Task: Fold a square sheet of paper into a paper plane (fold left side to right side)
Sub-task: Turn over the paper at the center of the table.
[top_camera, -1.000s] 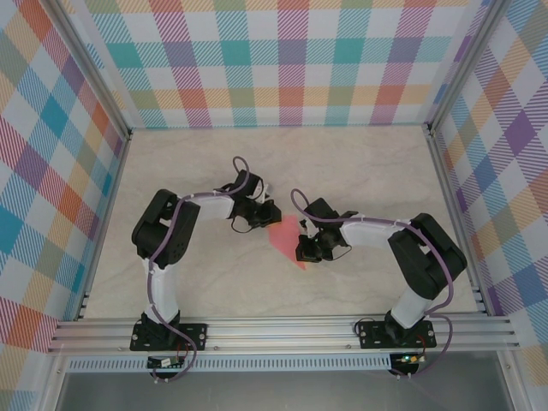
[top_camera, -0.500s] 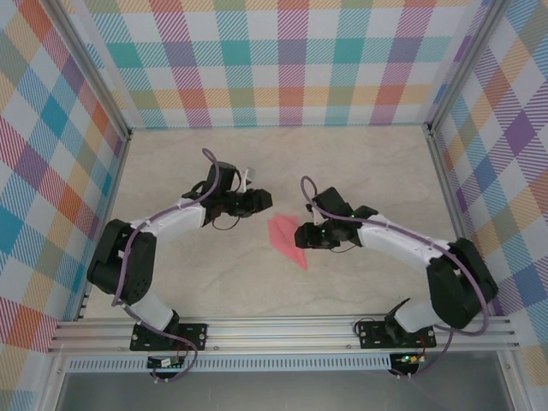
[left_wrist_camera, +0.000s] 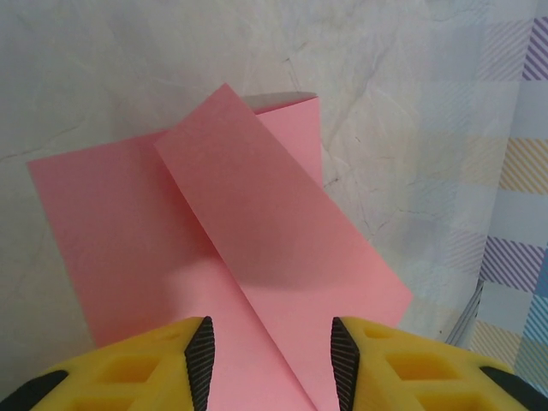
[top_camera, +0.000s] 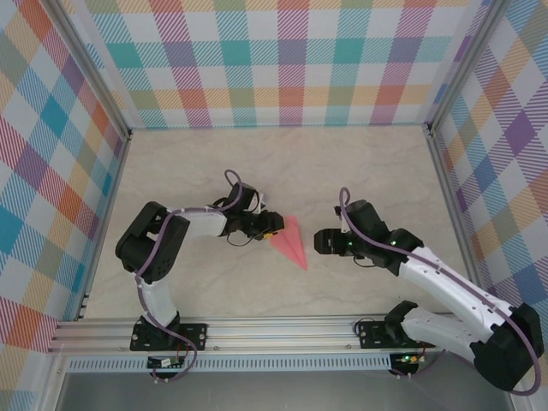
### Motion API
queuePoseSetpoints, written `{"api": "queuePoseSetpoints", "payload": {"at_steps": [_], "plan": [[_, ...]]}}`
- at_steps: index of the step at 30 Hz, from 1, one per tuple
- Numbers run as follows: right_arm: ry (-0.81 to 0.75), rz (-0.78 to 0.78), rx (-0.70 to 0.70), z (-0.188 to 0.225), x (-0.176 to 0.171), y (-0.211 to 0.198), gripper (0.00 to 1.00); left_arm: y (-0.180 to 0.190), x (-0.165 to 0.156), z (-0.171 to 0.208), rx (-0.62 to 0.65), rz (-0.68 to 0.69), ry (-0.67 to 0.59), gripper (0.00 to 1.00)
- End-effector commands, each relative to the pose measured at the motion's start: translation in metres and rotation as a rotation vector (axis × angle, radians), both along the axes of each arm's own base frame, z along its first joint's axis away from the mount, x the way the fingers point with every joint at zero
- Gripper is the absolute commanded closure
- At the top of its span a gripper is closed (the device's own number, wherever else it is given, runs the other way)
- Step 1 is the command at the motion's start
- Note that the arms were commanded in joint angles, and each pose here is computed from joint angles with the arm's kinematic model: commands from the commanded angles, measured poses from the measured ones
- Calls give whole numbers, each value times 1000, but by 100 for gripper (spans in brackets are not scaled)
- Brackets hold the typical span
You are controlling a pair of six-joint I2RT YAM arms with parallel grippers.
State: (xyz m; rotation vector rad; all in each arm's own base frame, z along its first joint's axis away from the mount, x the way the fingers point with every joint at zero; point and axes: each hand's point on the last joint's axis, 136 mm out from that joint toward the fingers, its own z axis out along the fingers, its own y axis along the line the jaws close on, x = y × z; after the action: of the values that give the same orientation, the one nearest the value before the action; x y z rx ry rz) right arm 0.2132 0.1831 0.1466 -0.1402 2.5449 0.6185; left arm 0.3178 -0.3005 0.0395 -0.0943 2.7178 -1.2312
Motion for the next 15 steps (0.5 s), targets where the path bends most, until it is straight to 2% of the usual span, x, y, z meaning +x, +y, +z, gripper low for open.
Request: {"api": "queuePoseSetpoints", "payload": {"at_steps": [1, 15], "plan": [[-19, -37, -21, 4, -7, -14, 29, -14, 8, 1, -22, -3, -11, 57], [-67, -83, -28, 14, -17, -35, 24, -47, 14, 9, -68, -50, -12, 57]]}}
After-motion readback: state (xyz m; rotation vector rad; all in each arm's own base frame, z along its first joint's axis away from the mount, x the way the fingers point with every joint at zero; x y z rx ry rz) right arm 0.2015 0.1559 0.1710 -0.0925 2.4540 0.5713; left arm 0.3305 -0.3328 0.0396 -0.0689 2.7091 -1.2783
